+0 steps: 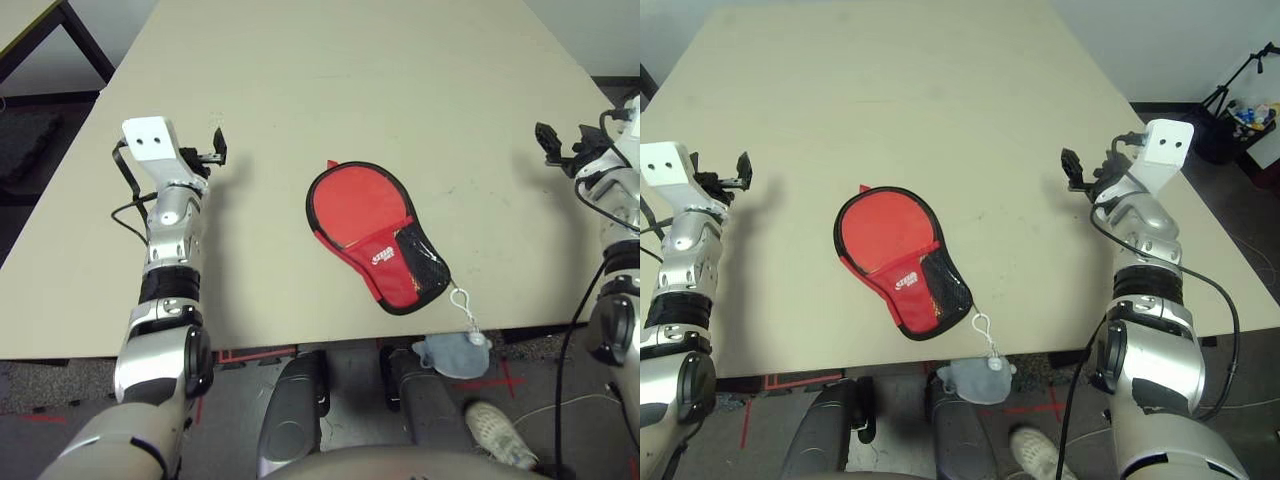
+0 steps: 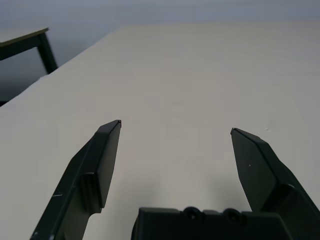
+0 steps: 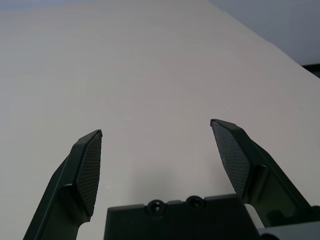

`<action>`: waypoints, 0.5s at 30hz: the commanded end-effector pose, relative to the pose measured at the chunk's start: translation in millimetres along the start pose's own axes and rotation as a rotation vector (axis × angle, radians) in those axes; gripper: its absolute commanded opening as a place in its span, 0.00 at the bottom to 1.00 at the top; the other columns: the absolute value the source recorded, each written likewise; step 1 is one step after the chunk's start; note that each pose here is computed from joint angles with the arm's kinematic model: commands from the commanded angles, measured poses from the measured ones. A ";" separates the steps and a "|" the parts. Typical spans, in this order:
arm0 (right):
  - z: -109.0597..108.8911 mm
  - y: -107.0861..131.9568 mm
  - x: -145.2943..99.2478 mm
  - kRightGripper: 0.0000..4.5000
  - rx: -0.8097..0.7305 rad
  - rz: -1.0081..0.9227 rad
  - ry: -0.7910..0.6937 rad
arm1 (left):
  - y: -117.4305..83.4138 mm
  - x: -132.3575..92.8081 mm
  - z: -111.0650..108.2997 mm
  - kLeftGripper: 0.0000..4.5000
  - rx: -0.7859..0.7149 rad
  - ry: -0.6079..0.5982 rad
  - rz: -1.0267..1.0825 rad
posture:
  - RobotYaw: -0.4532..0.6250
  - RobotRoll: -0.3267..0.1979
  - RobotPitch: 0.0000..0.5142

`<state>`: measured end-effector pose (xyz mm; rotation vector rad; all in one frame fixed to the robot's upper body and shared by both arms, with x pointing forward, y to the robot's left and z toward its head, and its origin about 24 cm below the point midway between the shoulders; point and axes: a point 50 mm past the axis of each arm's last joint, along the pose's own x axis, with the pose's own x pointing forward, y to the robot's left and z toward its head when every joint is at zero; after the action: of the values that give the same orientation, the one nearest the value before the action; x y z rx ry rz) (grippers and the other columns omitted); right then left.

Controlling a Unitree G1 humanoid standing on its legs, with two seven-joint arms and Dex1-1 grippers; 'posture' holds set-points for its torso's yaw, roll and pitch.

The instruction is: Store the ping-pong paddle in its case and zip it.

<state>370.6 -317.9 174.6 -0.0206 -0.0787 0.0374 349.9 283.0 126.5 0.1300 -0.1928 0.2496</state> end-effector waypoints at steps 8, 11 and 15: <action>-12.4 -10.3 -5.1 1.00 -0.012 -0.047 0.052 | 6.7 -23.3 -28.0 1.00 -0.011 0.080 0.061 | 0.42 0.62 0.38; -12.1 -8.5 -4.1 1.00 -0.016 -0.046 0.047 | 7.9 -16.1 -23.9 1.00 -0.014 0.072 0.065 | 0.41 0.62 0.39; -12.3 -3.5 -1.6 1.00 -0.015 -0.032 0.040 | 4.7 -6.6 -17.6 1.00 -0.017 0.056 0.056 | 0.40 0.62 0.36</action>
<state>368.9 -324.2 163.4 -0.0266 -0.0427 -0.0019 345.5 287.1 112.6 0.0976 -0.1557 0.3032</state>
